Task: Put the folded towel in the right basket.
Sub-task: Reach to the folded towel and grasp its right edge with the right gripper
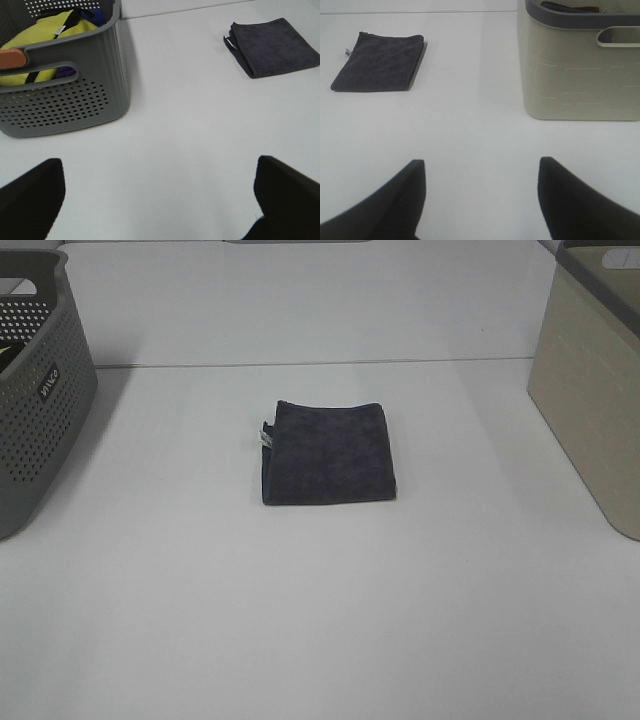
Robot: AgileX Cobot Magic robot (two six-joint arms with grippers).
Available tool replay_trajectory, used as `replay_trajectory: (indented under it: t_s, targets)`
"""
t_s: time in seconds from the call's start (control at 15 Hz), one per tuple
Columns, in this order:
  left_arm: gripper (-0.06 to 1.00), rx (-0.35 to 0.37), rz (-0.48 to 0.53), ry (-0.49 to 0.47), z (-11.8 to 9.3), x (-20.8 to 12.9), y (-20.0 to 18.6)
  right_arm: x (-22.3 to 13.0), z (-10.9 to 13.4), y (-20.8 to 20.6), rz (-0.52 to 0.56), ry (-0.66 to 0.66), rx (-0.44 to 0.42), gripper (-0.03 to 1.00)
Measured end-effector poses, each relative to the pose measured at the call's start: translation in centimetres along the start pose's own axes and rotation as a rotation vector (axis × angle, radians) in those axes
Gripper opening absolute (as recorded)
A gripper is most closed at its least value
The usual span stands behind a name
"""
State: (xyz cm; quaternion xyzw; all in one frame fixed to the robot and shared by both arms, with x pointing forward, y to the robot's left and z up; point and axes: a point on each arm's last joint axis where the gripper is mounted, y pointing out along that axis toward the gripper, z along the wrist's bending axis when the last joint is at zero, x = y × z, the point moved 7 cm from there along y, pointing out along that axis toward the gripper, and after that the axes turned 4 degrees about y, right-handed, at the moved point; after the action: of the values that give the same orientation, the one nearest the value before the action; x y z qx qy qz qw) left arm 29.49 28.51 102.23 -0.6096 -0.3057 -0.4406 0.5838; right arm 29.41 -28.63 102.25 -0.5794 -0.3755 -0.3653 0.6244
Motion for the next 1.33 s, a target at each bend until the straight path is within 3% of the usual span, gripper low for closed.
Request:
replay_trajectory:
  t_s: [1.33]
  targets:
    - [0.98,0.000,0.000,0.000,0.00,0.00,0.00,0.00,0.00,0.00,0.000,0.000,0.000,0.62]
